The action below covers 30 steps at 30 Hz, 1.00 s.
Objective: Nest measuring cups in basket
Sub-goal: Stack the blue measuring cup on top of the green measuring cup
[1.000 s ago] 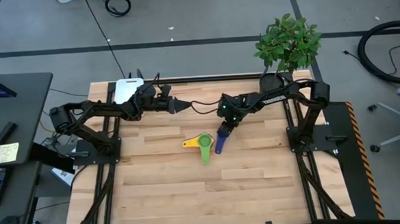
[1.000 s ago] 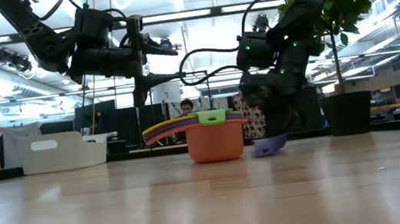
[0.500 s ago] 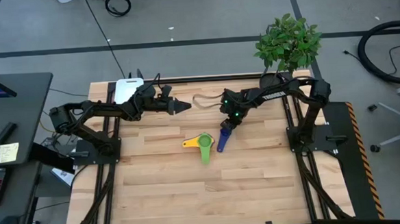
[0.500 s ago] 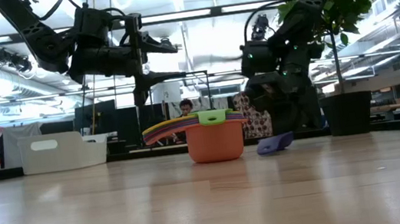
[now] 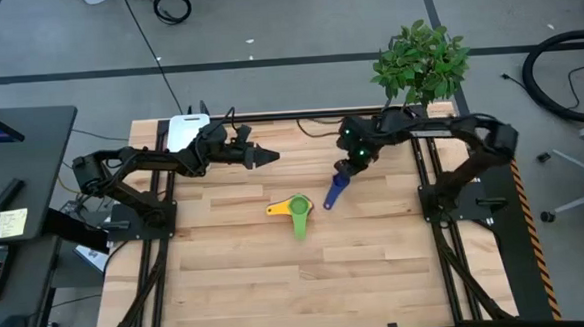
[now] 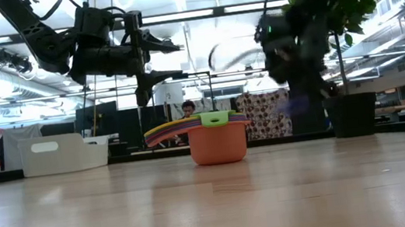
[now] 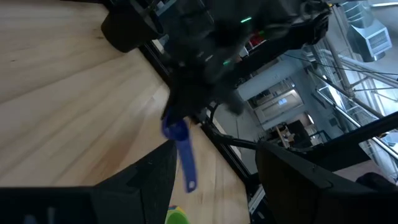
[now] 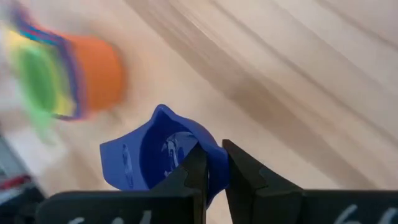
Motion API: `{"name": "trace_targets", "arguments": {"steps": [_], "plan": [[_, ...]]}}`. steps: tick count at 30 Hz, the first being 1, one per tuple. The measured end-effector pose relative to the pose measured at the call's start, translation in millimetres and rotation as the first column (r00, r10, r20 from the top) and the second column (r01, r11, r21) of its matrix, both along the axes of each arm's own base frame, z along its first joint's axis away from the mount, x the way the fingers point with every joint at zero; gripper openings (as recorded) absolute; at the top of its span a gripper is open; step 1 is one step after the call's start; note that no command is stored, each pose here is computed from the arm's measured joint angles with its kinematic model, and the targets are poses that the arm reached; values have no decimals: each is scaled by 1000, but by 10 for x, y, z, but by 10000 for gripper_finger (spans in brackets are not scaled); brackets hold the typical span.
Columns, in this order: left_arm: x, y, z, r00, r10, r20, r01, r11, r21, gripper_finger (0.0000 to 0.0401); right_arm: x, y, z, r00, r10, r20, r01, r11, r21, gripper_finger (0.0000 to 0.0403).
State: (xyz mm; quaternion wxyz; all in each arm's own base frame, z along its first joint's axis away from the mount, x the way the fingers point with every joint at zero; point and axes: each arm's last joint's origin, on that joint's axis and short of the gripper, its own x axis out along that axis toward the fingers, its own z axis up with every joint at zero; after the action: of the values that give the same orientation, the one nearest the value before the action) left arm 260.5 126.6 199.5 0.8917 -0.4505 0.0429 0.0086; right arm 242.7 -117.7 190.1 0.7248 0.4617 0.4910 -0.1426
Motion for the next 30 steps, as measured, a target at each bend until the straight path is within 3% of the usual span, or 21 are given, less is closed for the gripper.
{"name": "trace_targets", "arguments": {"steps": [6, 10, 16, 21, 30], "plan": [[-1, 3, 2, 1000, 2, 2, -2, 1000, 1, 224, 162, 169, 620, 993, 16, 114, -6, 996, -88, 38], [-1, 3, 9, 1000, 2, 8, -2, 1000, 4, 224, 408, 232, 807, 992, 71, 100, -58, 990, -131, 38], [2, -4, 56, 998, -25, 52, 23, 999, 27, 224, 912, 243, 656, 973, 227, 42, -219, 966, -139, 38], [-13, 9, 101, 993, -72, 93, 69, 997, 34, 224, 1234, 245, 536, 924, 362, 121, -353, 931, -90, 38], [-63, 75, 146, 985, -114, 131, 112, 994, 18, 224, 1498, 439, 368, 866, 476, 154, -471, 879, -73, 38]]}}
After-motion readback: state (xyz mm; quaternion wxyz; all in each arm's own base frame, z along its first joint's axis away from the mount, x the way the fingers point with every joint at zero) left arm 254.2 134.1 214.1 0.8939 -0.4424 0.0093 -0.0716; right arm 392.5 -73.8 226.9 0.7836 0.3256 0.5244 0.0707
